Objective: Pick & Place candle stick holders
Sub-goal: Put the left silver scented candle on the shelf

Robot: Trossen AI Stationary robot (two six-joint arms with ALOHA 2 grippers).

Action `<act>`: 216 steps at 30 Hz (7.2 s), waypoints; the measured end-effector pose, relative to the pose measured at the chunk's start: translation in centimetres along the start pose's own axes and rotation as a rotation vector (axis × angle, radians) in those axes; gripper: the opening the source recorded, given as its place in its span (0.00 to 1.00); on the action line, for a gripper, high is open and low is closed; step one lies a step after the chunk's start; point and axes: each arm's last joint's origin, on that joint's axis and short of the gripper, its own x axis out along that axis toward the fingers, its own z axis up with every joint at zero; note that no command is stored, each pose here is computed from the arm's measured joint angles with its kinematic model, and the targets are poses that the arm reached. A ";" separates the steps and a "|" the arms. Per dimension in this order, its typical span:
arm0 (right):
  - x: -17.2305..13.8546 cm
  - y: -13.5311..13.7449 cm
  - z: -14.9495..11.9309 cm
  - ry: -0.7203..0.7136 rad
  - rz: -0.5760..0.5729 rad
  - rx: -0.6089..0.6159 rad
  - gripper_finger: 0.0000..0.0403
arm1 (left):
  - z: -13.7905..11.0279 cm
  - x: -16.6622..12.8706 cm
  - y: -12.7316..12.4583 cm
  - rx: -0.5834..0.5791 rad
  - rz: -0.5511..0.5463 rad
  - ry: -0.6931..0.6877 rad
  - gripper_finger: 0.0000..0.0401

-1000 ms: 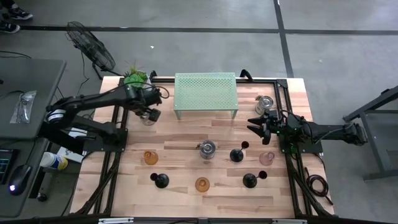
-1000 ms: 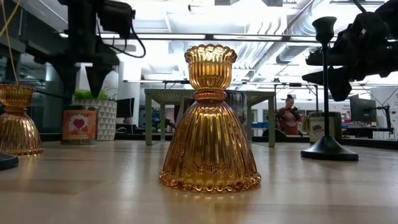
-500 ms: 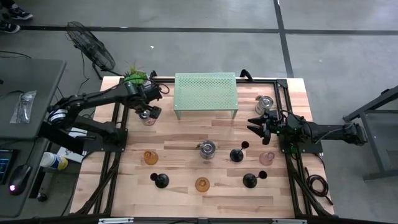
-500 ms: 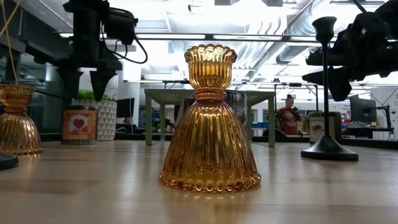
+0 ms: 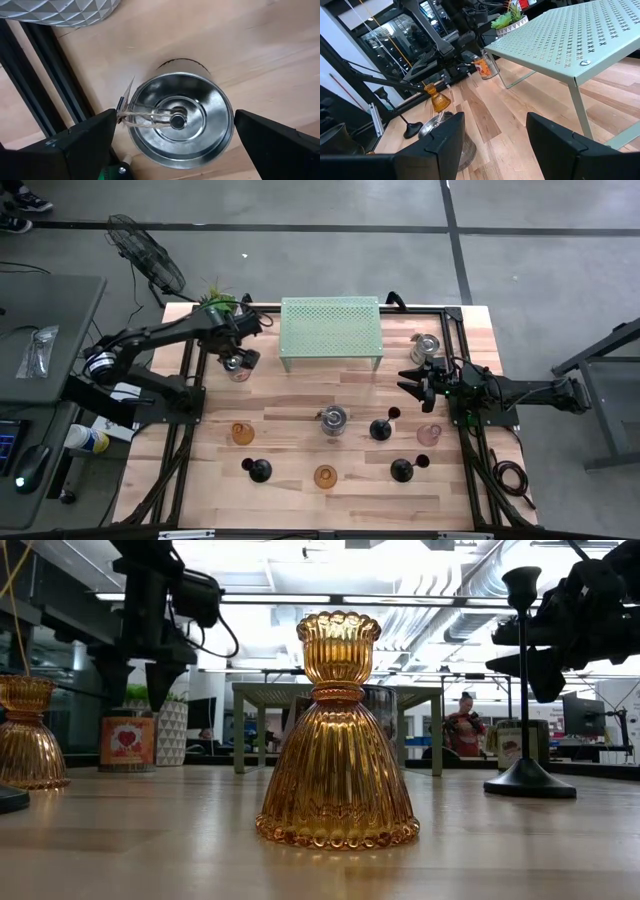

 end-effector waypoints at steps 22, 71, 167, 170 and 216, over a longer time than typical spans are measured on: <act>0.0 0.0 0.0 0.000 0.000 0.000 0.51 | 0.6 2.9 -0.6 0.063 0.002 0.109 1.00; 0.0 0.0 0.0 0.000 0.000 0.000 0.51 | 0.7 0.7 -1.1 0.125 -0.130 0.049 0.88; 0.0 0.0 0.0 0.000 0.000 0.000 0.51 | 19.4 -8.1 -8.1 0.475 -0.147 -0.154 0.89; 0.0 0.0 0.0 0.000 0.000 0.000 0.51 | 19.4 -8.1 -8.1 0.480 -0.146 -0.155 0.93; 0.0 0.0 0.0 0.000 0.000 0.000 0.51 | 19.4 -10.5 -8.2 0.500 -0.127 -0.278 0.96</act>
